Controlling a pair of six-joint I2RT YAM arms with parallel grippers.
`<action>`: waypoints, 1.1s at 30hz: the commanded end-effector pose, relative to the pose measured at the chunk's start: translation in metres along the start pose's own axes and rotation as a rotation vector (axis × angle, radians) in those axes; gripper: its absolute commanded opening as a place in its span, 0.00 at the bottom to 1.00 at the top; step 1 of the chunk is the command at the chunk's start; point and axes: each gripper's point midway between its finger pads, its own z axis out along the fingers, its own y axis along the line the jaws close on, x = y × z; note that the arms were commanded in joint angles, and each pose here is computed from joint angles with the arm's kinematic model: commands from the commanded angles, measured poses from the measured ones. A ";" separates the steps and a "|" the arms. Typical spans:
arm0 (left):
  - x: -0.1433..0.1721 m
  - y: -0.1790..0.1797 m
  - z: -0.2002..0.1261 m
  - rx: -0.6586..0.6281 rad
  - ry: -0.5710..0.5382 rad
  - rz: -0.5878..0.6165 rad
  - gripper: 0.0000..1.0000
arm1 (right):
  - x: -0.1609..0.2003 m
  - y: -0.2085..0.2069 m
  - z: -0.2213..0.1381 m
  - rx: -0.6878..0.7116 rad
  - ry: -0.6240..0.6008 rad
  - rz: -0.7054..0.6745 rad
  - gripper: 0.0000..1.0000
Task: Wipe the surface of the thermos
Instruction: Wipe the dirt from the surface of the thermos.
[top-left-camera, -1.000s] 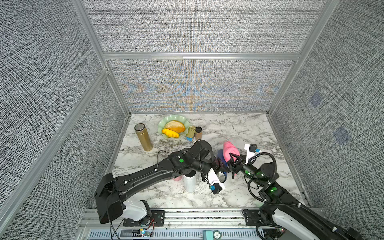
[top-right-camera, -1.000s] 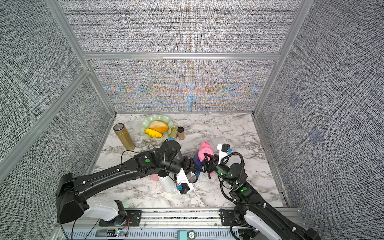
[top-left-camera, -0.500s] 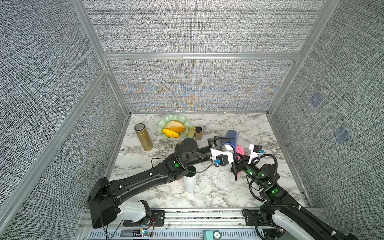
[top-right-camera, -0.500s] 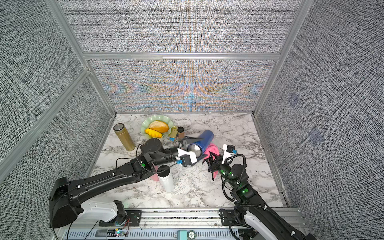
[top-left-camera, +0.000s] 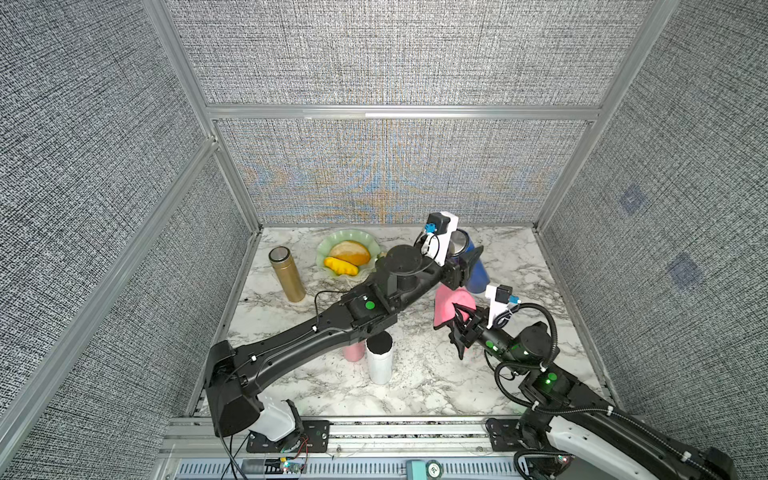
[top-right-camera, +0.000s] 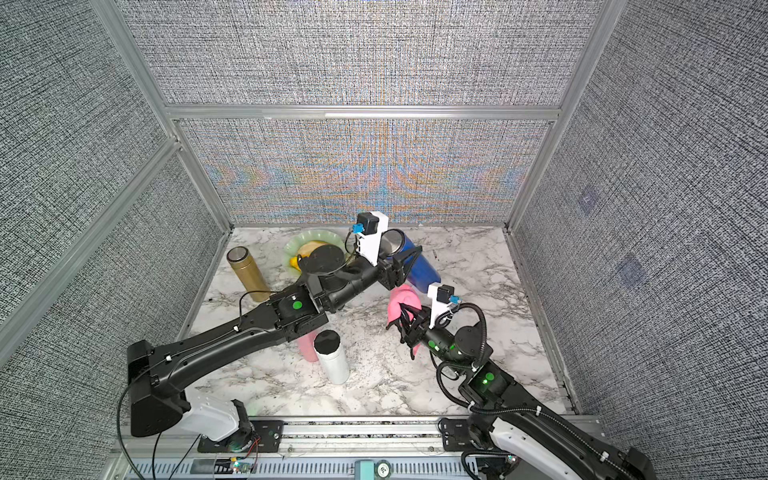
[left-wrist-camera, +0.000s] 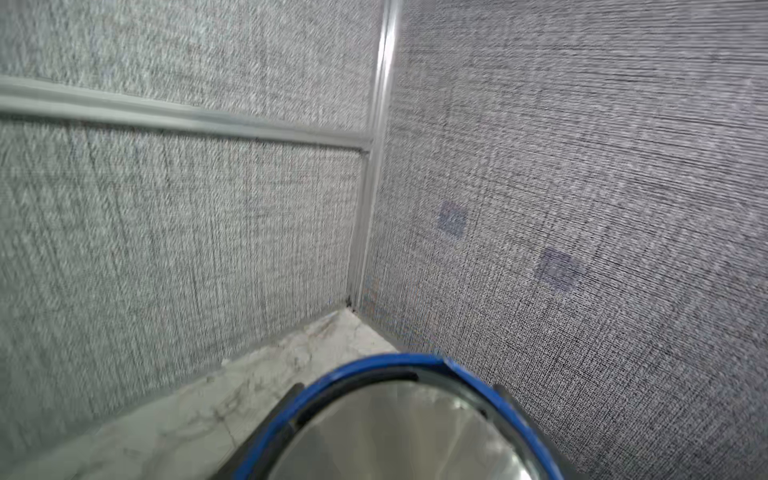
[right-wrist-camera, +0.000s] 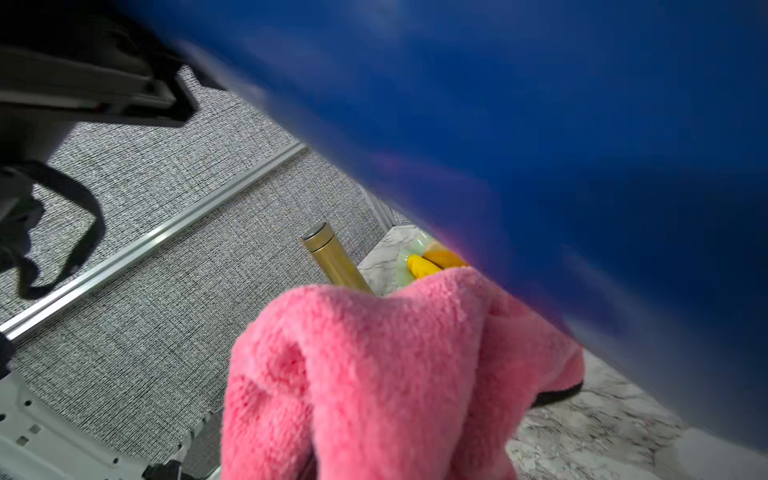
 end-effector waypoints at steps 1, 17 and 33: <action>0.026 0.029 -0.004 -0.194 0.073 -0.154 0.00 | -0.018 -0.001 0.004 0.045 -0.068 -0.023 0.00; 0.024 0.054 -0.045 -0.534 -0.026 -0.067 0.00 | 0.017 -0.040 0.001 0.180 -0.060 -0.096 0.00; 0.046 0.057 -0.019 -0.621 0.025 -0.094 0.00 | 0.031 -0.061 0.001 0.340 -0.087 -0.148 0.00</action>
